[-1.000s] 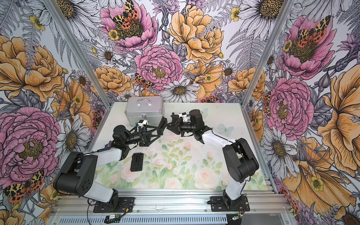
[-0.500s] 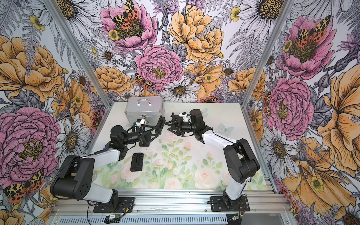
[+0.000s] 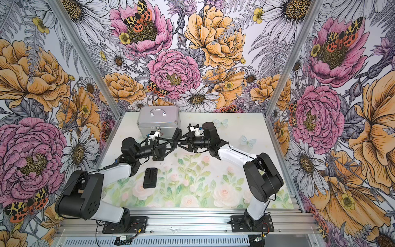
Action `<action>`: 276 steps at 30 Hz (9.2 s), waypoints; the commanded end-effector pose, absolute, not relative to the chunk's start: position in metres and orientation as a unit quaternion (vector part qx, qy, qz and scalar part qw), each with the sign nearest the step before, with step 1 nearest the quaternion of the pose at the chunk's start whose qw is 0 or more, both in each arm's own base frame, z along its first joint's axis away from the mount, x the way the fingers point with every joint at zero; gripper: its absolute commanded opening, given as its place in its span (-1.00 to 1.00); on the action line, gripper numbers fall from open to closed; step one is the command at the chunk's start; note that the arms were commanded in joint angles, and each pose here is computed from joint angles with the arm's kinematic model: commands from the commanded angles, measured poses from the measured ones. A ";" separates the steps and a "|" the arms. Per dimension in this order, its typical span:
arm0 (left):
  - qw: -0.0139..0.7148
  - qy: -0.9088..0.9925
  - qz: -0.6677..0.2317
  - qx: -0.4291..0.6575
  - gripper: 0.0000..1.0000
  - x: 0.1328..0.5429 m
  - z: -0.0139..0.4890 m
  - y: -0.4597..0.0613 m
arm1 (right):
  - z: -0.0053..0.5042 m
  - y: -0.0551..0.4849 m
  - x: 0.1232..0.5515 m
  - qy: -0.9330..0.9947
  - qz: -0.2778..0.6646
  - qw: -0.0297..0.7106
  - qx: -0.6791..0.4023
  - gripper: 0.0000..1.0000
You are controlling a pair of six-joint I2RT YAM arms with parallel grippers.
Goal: Open the phone stand
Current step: Open the phone stand, then place the phone stand at the center of the board, then move the phone stand to the center of the board.
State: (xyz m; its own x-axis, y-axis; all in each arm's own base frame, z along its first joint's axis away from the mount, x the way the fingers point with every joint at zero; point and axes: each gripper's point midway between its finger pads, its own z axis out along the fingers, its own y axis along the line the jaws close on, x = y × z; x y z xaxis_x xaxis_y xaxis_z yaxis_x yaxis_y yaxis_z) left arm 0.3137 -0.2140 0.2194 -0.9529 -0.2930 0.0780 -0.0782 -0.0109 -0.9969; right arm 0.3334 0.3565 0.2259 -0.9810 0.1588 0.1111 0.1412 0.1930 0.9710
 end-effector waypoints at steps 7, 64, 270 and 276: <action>0.095 0.698 -0.703 -0.099 -0.01 0.310 0.229 -0.213 | 0.234 0.376 0.344 0.768 0.635 0.022 0.084 -0.36; 0.126 0.714 -0.678 -0.122 -0.04 0.307 0.227 -0.174 | 0.243 0.293 0.358 0.777 0.616 0.057 0.117 -1.00; 0.235 0.945 -0.148 -0.174 0.98 0.208 0.184 -0.086 | 0.161 0.195 0.321 0.891 0.335 0.119 0.283 0.89; 0.190 0.938 -0.122 -0.262 0.98 0.203 0.141 -0.054 | 0.173 0.268 0.306 0.931 0.301 0.127 0.161 0.99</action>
State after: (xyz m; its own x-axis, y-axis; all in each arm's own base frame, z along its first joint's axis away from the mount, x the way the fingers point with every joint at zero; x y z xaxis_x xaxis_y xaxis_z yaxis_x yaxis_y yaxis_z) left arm 0.2107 -0.0735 0.1622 -0.8143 -0.4698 -0.3410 -0.3395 0.8619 -0.3765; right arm 0.3067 0.2594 0.1680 -0.8929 0.4495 -0.0259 0.3169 0.6683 0.6730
